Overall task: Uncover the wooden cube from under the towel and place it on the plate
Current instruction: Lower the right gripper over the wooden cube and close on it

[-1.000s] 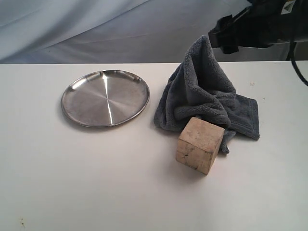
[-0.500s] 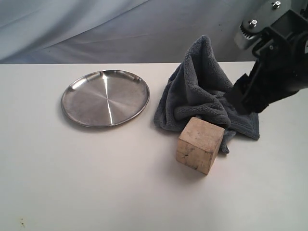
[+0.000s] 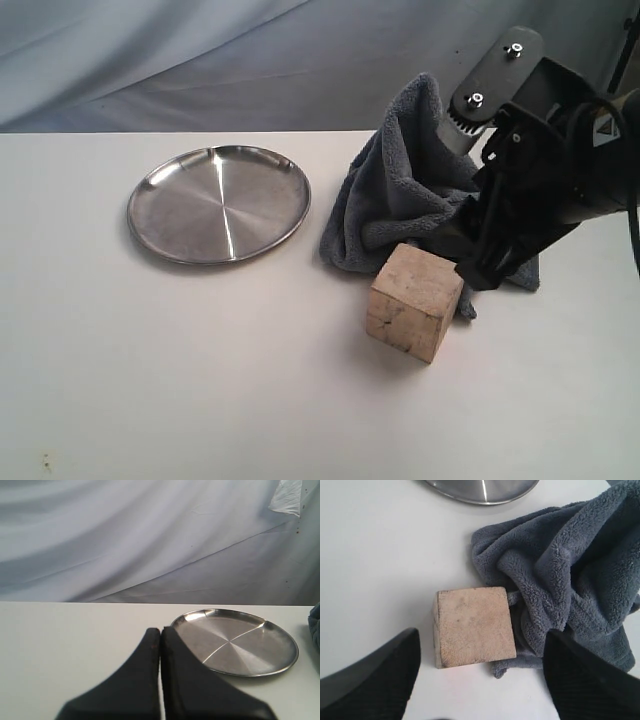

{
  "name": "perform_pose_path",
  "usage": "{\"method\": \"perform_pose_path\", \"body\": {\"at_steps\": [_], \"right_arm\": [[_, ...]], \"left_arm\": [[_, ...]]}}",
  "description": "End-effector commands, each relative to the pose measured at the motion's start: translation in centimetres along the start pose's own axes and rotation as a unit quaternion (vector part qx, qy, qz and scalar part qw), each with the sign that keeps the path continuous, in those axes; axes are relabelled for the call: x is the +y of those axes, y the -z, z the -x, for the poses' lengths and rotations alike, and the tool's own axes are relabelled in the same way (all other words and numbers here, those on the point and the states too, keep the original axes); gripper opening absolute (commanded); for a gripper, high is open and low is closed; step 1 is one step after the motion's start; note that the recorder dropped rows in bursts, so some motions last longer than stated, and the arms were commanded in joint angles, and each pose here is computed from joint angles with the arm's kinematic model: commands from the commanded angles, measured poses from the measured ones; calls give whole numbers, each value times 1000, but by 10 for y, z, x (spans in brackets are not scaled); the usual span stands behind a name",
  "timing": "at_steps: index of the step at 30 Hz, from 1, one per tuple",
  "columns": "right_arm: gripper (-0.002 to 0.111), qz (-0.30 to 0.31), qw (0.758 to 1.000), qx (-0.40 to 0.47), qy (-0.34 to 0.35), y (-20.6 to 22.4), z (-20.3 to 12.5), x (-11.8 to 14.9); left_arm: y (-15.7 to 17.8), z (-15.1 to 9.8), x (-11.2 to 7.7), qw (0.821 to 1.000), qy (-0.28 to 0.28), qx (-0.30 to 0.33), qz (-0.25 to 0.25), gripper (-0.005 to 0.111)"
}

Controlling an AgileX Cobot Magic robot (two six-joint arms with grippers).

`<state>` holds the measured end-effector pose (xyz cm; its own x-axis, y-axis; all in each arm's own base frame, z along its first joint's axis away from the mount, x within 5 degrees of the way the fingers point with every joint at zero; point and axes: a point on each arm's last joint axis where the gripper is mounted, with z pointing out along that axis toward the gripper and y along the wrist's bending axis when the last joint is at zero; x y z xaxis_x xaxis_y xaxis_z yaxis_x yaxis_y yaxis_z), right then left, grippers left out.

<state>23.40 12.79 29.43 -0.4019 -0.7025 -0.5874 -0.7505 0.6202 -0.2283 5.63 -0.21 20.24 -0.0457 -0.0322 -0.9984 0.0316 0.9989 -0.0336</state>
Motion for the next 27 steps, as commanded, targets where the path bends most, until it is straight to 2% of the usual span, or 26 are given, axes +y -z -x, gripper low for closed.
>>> {"method": "perform_pose_path", "body": {"at_steps": [1, 5, 10, 12, 24, 27], "right_arm": [[64, -5, 1000, -10, -2, -4, -4, 2], [68, 1, 1000, -19, -20, -9, -7, 5], [85, 9, 999, -17, -32, -22, -6, 5], [89, 13, 999, -5, -29, -30, -7, 5], [89, 56, 997, 58, 4, -82, -21, 9], [89, 66, 995, 71, 7, -84, -20, 9]], "left_arm": [[0, -1, 0, 1000, 1, 0, 0, 1], [0, -1, 0, 1000, 1, 0, 0, 1], [0, -1, 0, 1000, 1, 0, 0, 1], [0, -1, 0, 1000, 1, 0, 0, 1], [0, -1, 0, 1000, 0, 0, 0, 1], [0, -1, 0, 1000, 0, 0, 0, 1]]}}
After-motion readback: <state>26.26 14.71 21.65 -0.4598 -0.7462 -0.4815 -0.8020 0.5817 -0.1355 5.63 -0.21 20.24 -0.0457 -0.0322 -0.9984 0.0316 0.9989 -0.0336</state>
